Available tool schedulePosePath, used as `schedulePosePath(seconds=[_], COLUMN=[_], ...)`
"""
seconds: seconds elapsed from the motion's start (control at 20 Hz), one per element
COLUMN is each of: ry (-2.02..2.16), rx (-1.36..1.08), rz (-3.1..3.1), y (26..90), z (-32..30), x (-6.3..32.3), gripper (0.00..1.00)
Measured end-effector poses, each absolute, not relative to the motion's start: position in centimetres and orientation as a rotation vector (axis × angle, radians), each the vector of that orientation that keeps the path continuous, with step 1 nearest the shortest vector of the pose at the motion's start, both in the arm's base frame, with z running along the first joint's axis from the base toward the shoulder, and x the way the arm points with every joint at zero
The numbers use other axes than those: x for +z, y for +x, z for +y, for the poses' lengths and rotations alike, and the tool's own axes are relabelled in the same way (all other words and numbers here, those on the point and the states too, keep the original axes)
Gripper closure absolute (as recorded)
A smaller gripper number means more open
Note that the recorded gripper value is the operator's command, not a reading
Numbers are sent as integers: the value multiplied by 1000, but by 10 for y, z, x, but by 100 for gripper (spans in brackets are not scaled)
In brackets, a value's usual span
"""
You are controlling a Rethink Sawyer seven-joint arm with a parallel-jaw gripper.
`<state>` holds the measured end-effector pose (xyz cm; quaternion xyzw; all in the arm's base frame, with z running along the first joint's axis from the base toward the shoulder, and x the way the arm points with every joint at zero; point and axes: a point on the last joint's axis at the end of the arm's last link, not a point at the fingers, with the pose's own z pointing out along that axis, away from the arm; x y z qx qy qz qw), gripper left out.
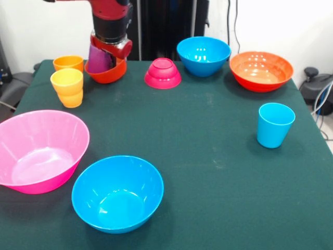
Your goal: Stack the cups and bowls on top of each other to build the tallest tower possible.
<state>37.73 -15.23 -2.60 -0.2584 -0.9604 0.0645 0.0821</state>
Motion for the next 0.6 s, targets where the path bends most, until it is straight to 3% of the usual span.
schedulePosePath(seconds=[0.6], ry=[-504], rx=[-36], rz=[-2895], y=[324], z=[-40], x=[-29], gripper=[100])
